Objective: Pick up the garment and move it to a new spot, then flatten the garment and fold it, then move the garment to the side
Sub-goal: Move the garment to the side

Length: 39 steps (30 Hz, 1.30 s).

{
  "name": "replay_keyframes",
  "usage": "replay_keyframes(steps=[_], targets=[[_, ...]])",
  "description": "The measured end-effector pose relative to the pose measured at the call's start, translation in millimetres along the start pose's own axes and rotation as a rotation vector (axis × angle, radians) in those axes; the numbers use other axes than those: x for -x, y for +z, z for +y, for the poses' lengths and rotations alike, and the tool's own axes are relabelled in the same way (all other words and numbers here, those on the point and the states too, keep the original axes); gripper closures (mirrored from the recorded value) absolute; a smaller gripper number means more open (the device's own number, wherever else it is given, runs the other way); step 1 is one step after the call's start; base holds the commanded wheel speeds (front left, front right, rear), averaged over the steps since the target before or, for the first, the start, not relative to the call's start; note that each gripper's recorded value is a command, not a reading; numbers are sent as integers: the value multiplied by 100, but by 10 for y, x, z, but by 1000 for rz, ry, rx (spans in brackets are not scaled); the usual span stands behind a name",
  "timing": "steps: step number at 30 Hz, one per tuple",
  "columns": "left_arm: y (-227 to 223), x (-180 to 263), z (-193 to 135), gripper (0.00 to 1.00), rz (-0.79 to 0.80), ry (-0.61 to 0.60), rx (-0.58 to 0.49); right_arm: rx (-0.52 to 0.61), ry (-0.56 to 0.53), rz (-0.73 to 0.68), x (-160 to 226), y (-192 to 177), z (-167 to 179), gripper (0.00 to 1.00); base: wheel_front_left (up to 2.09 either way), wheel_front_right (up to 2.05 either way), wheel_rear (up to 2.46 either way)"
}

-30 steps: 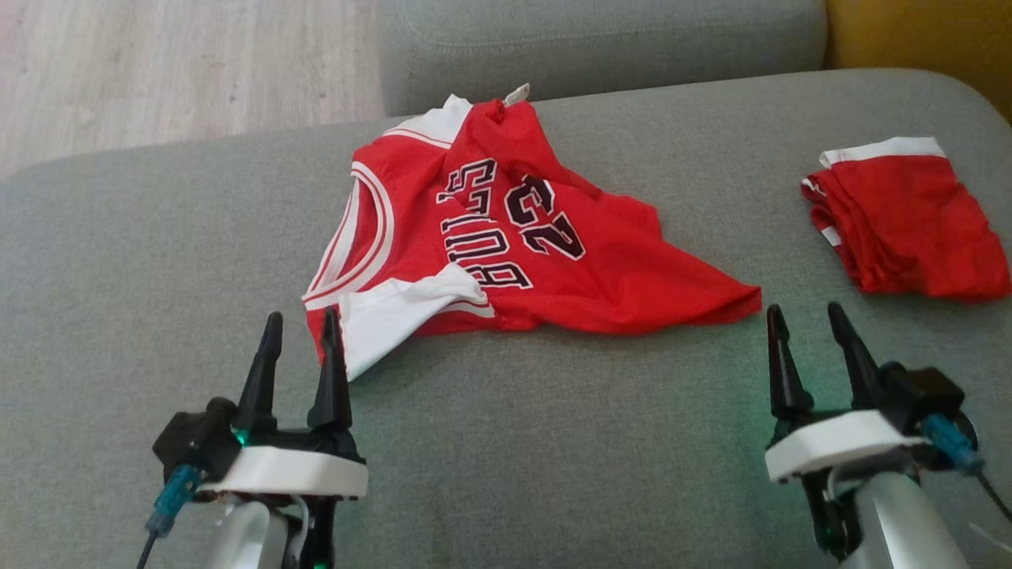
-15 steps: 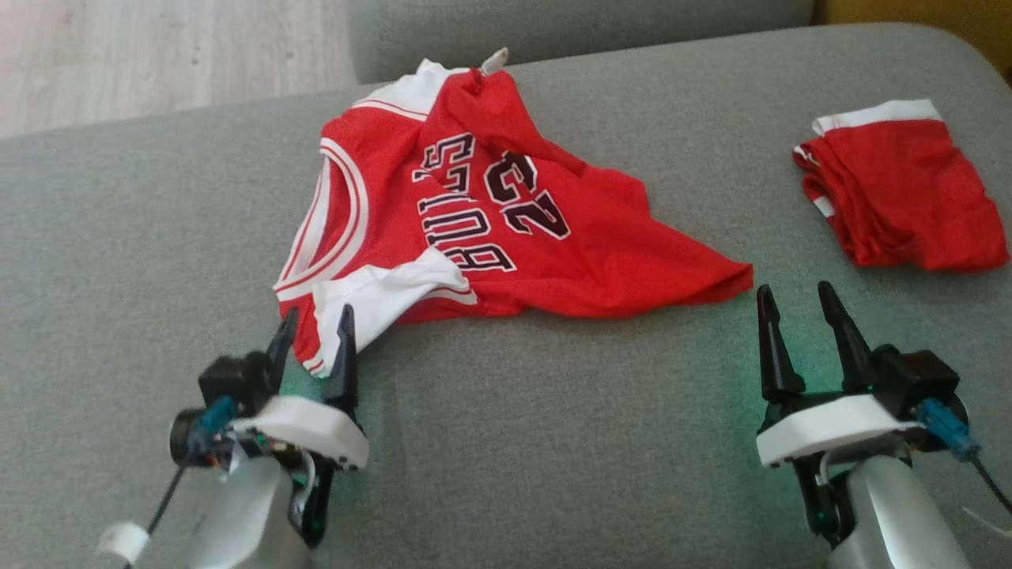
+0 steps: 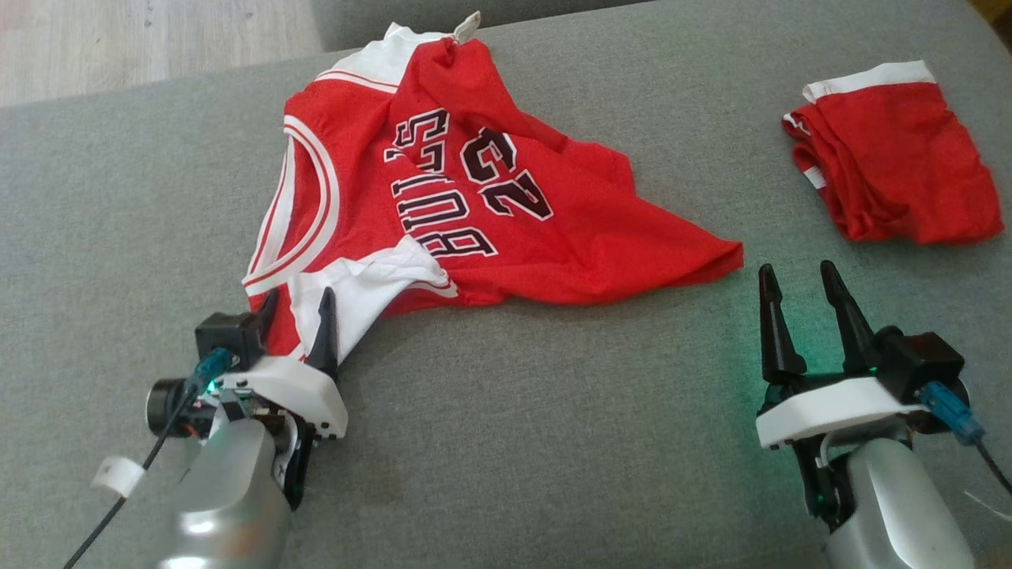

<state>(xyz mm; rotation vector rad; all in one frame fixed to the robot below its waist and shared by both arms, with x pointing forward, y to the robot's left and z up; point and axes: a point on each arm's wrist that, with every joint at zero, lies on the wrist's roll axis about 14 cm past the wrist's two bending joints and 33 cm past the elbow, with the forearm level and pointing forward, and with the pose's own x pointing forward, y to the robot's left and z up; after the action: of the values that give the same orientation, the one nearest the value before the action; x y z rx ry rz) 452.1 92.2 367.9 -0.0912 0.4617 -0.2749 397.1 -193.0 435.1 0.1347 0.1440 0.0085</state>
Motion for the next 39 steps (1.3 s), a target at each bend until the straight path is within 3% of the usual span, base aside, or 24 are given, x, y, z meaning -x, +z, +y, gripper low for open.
replay_keyframes(steps=[4, 6, 7, 13, 19, 22, 32, 39], targets=[[5, -3, -11, 0, 1, -9, -9, 0, 0, -1, -3, 5, -1, 0, 0, 0, 0], [-5, 7, -34, 78, 5, -21, -18, -1, 1, -3, -5, 12, 5, 0, 0, 0, 0], [1, 11, -44, 100, 3, -25, -21, -1, 3, -5, -7, 17, 10, 0, 0, 0, 0], [192, 31, -84, 100, -65, -48, -36, -1, 15, -18, -38, 65, 52, 0, 0, 0, 0], [973, 138, -173, 100, -310, -100, -123, -6, 18, -20, -43, 83, 71, 0, 0, 0, 0], [1110, 290, -189, 100, -368, -123, -187, -17, 26, -30, -59, 117, 106, 0, 0, 0, 0], [636, 952, -224, 100, -297, -268, -453, -28, 102, -51, -69, 204, 385, 0, 0, 0, 0], [264, 1325, 143, 100, -157, -254, -539, -32, 138, -40, -16, 177, 518, 0, 0, 0, 0]])
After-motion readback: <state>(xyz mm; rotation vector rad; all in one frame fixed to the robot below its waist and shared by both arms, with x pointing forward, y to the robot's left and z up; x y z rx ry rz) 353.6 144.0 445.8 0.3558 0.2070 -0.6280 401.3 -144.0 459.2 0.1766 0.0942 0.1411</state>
